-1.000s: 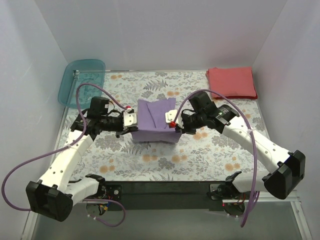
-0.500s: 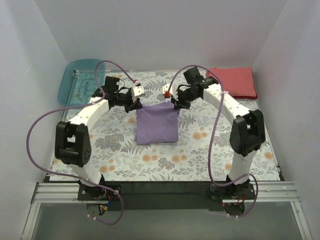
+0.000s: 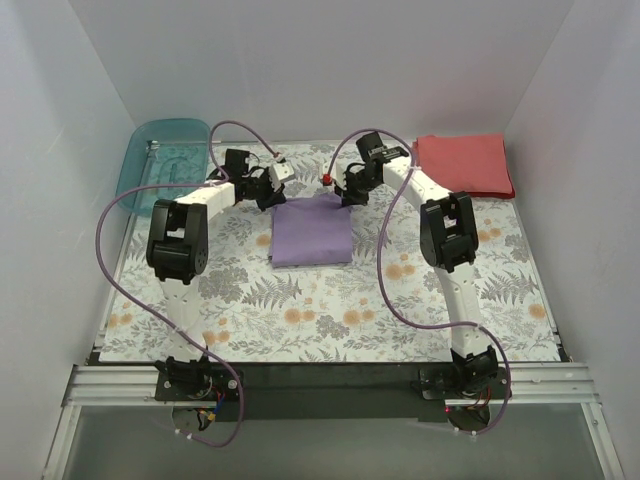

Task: Fold and stack the t-shirts
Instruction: Fold the tshirt

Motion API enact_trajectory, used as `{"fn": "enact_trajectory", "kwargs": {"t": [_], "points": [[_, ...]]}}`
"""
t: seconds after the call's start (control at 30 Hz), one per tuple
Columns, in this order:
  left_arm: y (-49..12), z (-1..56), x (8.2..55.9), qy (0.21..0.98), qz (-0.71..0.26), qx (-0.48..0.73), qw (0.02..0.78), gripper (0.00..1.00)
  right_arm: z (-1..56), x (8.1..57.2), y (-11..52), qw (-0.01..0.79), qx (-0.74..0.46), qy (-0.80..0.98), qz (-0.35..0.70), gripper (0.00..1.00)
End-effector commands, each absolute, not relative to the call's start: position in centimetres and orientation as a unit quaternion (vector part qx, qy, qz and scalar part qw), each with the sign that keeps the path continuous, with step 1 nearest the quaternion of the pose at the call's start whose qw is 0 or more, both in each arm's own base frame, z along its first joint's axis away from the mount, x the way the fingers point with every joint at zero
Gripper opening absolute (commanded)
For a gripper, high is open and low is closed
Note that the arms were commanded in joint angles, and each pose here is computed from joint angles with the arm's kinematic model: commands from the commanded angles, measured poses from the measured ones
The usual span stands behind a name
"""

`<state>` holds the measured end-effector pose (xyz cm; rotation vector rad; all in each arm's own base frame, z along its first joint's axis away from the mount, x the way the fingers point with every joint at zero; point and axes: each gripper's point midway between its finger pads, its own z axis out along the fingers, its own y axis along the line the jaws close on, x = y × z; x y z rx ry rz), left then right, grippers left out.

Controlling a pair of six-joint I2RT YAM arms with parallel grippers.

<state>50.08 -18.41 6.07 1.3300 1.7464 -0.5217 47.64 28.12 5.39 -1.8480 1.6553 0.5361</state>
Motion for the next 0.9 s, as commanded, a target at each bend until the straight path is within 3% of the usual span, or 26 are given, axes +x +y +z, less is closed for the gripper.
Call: {"fn": "enact_trajectory", "kwargs": {"t": [0.0,0.13,0.37,0.6,0.63,0.67,0.7,0.8,0.87], "points": [[-16.7,6.0,52.1,0.712,-0.169,0.522,0.439,0.00,5.1,48.9,27.4,0.304,-0.696,0.625,0.177,0.01],[-17.4,5.5,48.9,0.710,-0.197,0.533,0.416,0.00,6.0,47.8,27.7,0.306,-0.681,0.636,0.198,0.01],[-19.2,8.3,39.8,0.682,-0.273,0.560,0.382,0.00,8.3,36.3,26.8,0.255,-0.670,0.647,0.261,0.01],[-19.0,8.8,32.4,0.678,-0.338,0.559,0.336,0.00,10.2,31.0,26.7,0.240,-0.642,0.661,0.306,0.01],[-19.1,9.3,32.1,0.671,-0.337,0.564,0.343,0.04,10.3,30.8,26.8,0.238,-0.639,0.661,0.313,0.01],[-19.1,9.2,31.9,0.667,-0.339,0.566,0.345,0.15,10.4,30.7,26.9,0.236,-0.635,0.663,0.319,0.04],[-19.2,9.1,31.4,0.664,-0.346,0.565,0.347,0.26,10.7,30.7,27.2,0.233,-0.623,0.671,0.328,0.21],[-19.7,10.5,32.2,0.644,-0.346,0.564,0.384,0.56,11.7,30.7,28.2,0.228,-0.598,0.677,0.363,0.58],[-20.3,11.6,32.9,0.625,-0.352,0.565,0.407,0.64,12.3,31.4,28.4,0.223,-0.564,0.692,0.391,0.62]]}}
